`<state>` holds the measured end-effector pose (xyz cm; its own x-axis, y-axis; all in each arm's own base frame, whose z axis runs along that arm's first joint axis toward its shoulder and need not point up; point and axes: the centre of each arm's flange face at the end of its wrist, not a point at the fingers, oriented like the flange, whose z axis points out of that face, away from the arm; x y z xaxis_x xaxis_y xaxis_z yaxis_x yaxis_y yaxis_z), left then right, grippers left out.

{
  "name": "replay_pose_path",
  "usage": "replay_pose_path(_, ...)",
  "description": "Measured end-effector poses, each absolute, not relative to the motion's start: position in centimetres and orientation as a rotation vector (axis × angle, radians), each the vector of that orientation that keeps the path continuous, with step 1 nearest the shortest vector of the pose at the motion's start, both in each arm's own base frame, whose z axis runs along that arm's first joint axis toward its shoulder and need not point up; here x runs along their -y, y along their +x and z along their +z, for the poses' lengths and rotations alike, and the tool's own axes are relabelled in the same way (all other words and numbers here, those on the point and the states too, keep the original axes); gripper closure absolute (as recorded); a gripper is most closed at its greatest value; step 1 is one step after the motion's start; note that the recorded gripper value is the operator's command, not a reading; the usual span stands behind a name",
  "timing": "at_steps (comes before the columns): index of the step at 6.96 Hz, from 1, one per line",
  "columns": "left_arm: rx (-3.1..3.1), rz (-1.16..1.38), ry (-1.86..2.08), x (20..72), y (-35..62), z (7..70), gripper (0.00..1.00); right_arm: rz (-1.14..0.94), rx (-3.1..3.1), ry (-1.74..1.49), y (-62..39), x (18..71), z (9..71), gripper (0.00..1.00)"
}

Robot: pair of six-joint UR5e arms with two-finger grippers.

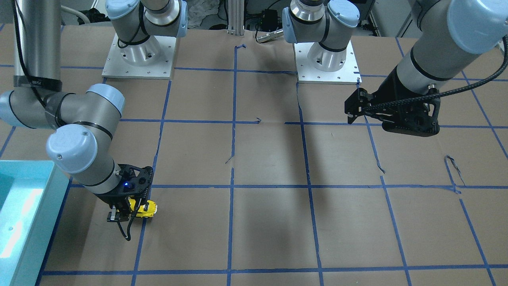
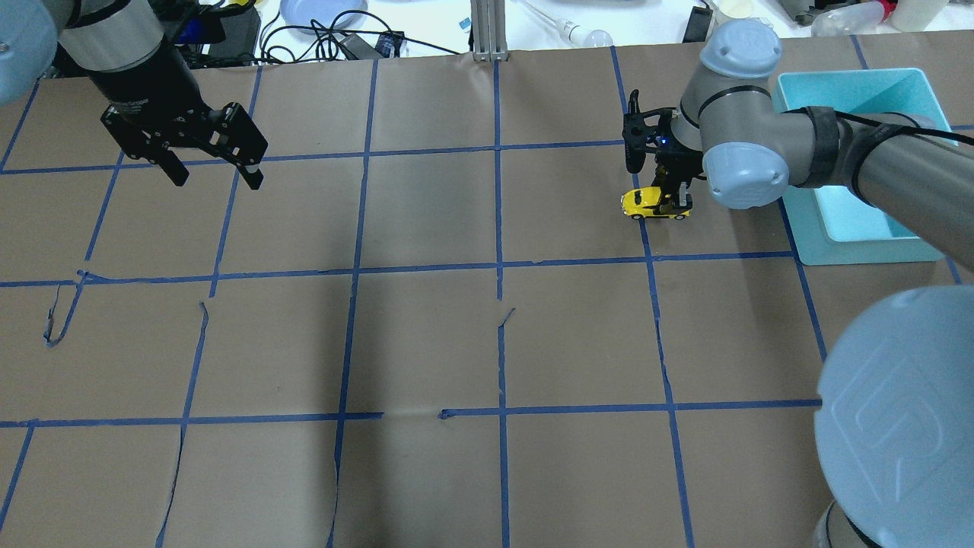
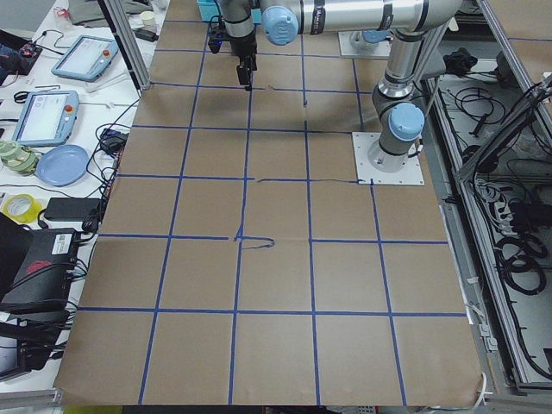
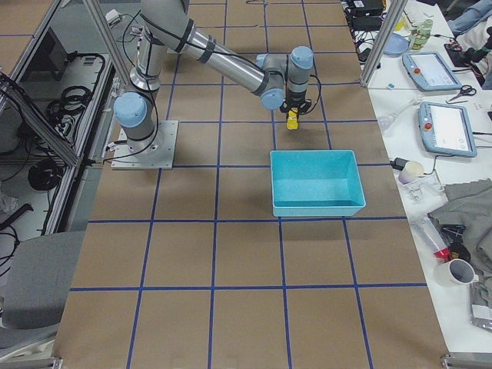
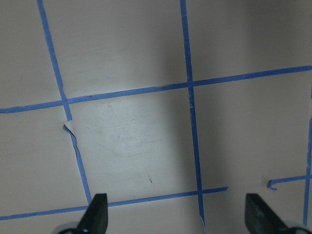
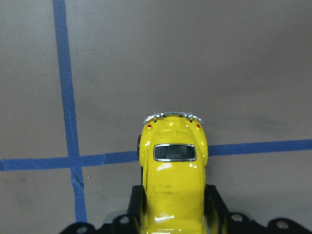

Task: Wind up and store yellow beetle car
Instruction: 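Carry the held car with the right gripper into the light blue bin, then open the right gripper to set the car in the bin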

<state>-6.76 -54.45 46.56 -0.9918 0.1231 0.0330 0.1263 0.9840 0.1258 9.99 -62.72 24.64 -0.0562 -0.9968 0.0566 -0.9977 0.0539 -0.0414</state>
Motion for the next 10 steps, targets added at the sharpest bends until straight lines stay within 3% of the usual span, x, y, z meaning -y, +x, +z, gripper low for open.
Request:
replay_pose_path(2, 3.107, -0.198, -0.195, 54.4, -6.7, 46.6, 0.0, 0.041, 2.361, 2.045, 3.5, 64.0, 32.7, 1.0)
replay_pose_path(4, 3.108, -0.2, -0.194, 54.5, -6.6, 46.6, 0.0, -0.041, 2.489, 1.929, -10.4, 64.4, 36.4, 1.0)
replay_pose_path(7, 3.108, -0.202, -0.195, 54.5, -6.6, 46.5, 0.0, -0.054, 2.42, 1.976, -23.0, 65.6, 28.7, 1.0)
replay_pose_path(10, 3.109, -0.203, -0.195, 54.5, -6.6, 46.5, 0.0, 0.001, 2.35, 2.116, -22.8, 64.5, 24.3, 1.0)
